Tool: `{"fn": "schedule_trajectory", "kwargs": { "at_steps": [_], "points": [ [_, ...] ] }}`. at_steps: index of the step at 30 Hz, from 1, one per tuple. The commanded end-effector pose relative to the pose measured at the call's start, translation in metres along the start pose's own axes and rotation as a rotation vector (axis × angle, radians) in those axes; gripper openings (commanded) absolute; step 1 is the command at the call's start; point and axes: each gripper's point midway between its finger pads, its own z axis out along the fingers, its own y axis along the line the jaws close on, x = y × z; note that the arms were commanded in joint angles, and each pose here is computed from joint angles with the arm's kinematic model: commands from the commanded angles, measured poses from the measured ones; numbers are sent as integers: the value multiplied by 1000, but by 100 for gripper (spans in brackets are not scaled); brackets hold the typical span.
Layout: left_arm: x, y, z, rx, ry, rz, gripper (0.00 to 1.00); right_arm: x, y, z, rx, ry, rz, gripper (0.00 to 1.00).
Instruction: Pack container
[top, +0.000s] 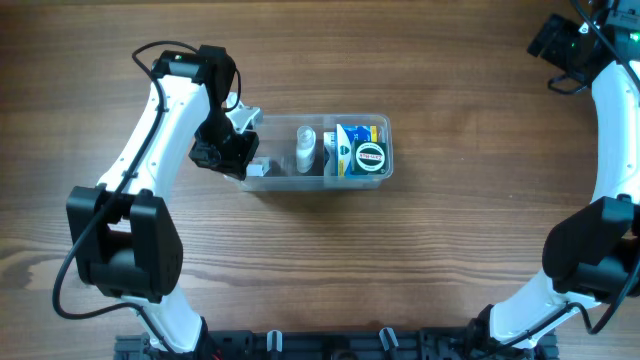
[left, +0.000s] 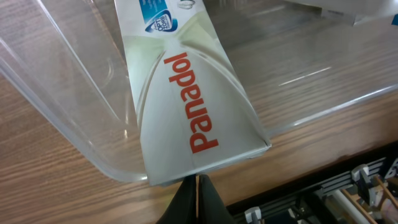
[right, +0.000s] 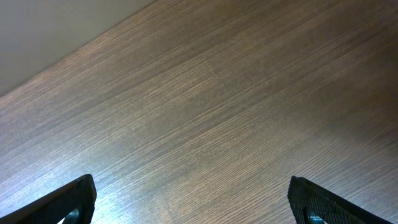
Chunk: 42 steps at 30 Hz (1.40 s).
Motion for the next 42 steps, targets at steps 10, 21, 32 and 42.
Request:
{"fn": "schedule_trajectory", "kwargs": {
  "at_steps": [10, 21, 32, 42],
  "points": [
    [-49, 1, 3, -1, -177, 14, 4, 2, 3, 2, -9, 7, -12, 100],
    [-104, -6, -74, -9, -461, -32, 100, 2, 3, 2, -9, 7, -12, 100],
    [-50, -23, -225, -14, -794, -76, 100, 2, 3, 2, -9, 7, -12, 100],
    [28, -37, -236, 6, -750, -149, 100, 2, 3, 2, -9, 7, -12, 100]
  ]
}}
